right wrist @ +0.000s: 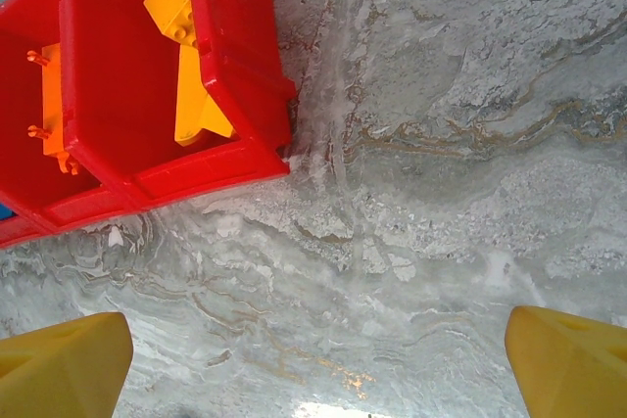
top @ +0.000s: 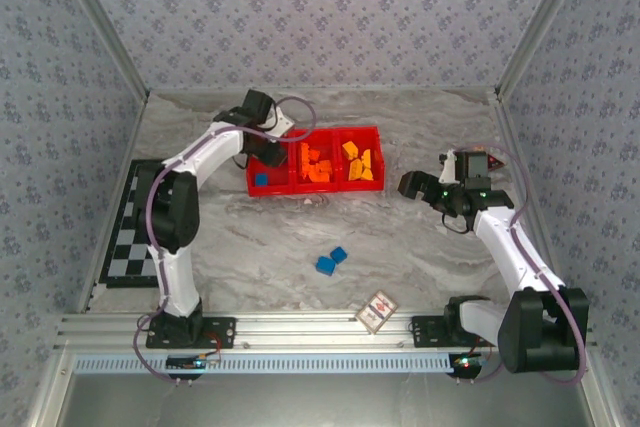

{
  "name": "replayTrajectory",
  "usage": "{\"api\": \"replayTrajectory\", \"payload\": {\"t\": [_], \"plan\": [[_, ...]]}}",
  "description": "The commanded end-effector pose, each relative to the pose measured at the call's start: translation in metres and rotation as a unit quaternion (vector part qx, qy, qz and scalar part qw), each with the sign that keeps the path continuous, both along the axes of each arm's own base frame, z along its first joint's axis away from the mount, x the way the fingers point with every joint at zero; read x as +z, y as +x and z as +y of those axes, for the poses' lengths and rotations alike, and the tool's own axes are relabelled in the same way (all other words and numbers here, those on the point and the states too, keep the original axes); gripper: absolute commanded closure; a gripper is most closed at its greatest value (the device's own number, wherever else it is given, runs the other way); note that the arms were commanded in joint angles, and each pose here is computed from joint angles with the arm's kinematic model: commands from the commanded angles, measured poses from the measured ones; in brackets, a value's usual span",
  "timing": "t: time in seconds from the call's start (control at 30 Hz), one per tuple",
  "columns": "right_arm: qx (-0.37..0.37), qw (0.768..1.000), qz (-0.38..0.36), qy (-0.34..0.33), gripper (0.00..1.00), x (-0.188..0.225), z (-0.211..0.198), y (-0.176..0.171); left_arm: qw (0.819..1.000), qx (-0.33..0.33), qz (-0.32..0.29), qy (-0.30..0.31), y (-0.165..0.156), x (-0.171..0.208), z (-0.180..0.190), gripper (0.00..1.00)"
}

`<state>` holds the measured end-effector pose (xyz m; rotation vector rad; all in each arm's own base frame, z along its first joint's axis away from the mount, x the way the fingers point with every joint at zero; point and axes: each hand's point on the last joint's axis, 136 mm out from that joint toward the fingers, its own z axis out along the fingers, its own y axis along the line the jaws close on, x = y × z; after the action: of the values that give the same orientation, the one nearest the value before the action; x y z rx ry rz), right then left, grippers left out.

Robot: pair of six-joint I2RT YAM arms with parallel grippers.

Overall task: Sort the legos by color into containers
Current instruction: Place the lego in the container.

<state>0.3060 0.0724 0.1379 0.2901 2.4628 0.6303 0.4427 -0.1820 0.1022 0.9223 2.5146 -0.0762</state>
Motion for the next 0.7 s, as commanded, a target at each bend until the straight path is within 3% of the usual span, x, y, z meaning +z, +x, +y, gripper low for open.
{"api": "replayTrajectory", "payload": {"t": [0.0,0.07,0.1,0.13,0.17,0.2,0.37,0.53,0.6,0.67], "plan": [[-0.003,1.000,-0.001,0.000,0.00,0.003,-0.002,-0.004,1.000,0.010,0.006,-0.008,0.002,0.002,0.007,0.47],[-0.002,1.000,-0.002,-0.001,0.00,0.004,-0.002,-0.004,1.000,0.016,-0.003,-0.011,0.002,0.005,0.009,0.40],[-0.002,1.000,-0.002,-0.001,0.00,0.004,-0.002,-0.004,1.000,0.018,-0.011,-0.011,0.002,0.009,0.011,0.30],[-0.002,1.000,-0.001,-0.002,0.00,0.004,-0.003,-0.004,1.000,0.019,-0.018,-0.012,0.001,0.014,0.013,0.27],[-0.002,1.000,-0.001,-0.002,0.01,0.004,-0.002,-0.004,0.999,0.018,-0.026,-0.013,0.000,0.019,0.014,0.05],[-0.002,1.000,-0.001,-0.002,0.00,0.004,-0.003,-0.003,0.999,0.022,-0.041,-0.014,-0.001,0.027,0.016,0.00],[-0.006,1.000,0.002,-0.005,0.00,0.001,-0.004,-0.003,0.988,0.052,-0.140,-0.048,-0.014,0.077,0.028,0.00],[-0.003,1.000,0.002,-0.004,0.00,0.001,-0.002,-0.001,0.955,0.121,-0.247,-0.108,-0.040,0.136,0.052,0.00],[0.000,1.000,0.001,-0.006,0.00,0.001,-0.001,-0.001,0.946,0.148,-0.260,-0.128,-0.051,0.145,0.065,0.00],[0.003,1.000,0.001,-0.007,0.00,0.001,0.001,-0.001,0.947,0.139,-0.258,-0.129,-0.062,0.149,0.066,0.00]]}}
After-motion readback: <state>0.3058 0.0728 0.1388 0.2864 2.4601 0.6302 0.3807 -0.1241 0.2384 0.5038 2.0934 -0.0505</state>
